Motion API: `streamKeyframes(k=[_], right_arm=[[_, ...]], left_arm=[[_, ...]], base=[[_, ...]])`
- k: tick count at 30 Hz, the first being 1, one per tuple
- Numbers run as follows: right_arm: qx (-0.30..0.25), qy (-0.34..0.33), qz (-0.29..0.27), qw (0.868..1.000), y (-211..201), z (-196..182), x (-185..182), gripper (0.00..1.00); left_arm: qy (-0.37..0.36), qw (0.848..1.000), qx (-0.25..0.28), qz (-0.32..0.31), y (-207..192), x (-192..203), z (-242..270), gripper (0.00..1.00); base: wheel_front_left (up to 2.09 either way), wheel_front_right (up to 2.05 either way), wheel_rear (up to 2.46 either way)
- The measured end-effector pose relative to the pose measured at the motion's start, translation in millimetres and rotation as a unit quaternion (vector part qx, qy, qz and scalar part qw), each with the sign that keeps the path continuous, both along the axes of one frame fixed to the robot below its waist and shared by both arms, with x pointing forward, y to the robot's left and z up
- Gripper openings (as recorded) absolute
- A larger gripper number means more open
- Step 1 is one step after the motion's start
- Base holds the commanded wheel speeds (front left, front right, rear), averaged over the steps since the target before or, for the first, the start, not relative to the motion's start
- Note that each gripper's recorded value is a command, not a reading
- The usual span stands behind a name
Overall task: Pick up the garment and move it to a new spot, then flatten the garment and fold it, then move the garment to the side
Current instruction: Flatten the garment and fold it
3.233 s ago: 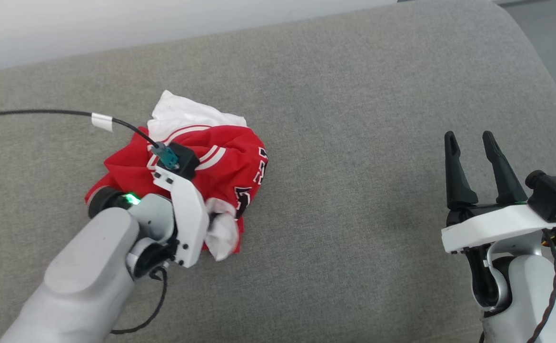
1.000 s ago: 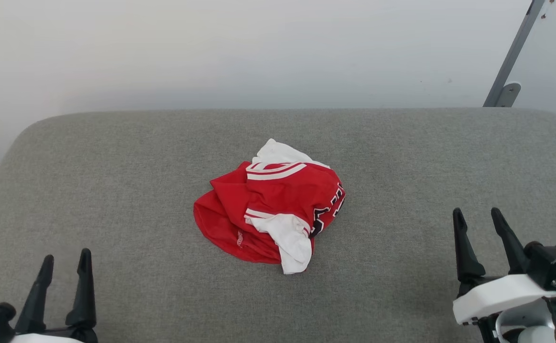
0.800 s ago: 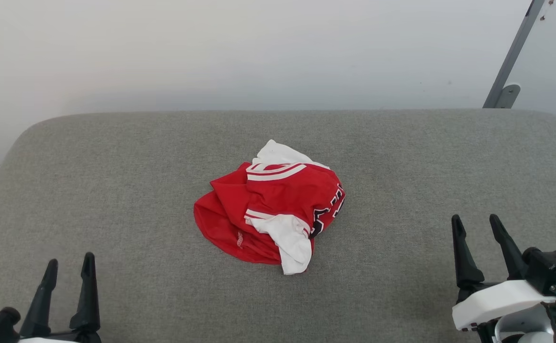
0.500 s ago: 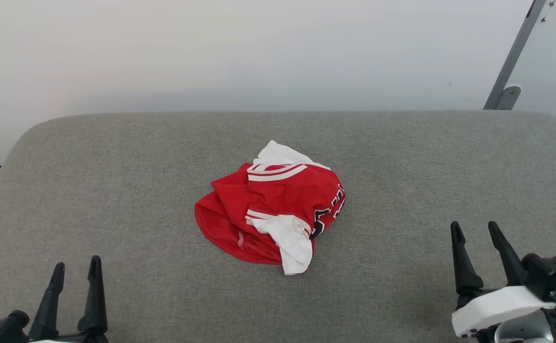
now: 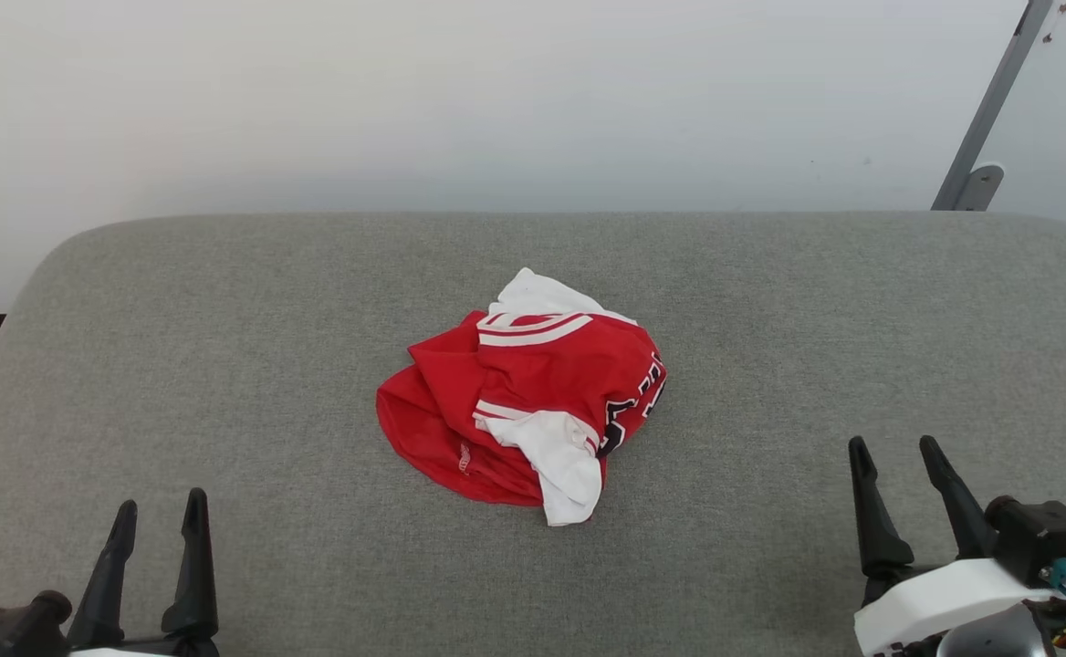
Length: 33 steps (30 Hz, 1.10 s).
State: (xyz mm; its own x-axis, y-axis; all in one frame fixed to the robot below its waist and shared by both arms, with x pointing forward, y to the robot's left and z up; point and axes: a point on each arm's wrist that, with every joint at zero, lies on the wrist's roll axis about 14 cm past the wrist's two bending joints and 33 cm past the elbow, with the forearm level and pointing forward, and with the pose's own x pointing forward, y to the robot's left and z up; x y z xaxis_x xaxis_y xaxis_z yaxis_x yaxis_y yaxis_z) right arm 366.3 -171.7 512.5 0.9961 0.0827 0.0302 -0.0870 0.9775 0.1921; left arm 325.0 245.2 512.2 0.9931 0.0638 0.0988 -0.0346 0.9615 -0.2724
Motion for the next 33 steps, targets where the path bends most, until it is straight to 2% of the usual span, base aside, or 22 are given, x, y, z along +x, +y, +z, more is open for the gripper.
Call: streamKeyframes(k=[16,33], right_arm=[[0.0,0.008,0.022,1.0,14,-4,1,1.0],[-0.015,0.023,0.095,0.995,58,-2,23,1.0]], left_arm=[[0.004,1.0,0.007,-0.014,-5,0,-1,1.0],[0.017,1.0,-0.001,-0.006,2,-4,-9,1.0]], base=[[0.0,0.0,0.0],[0.0,0.0,0.0]])
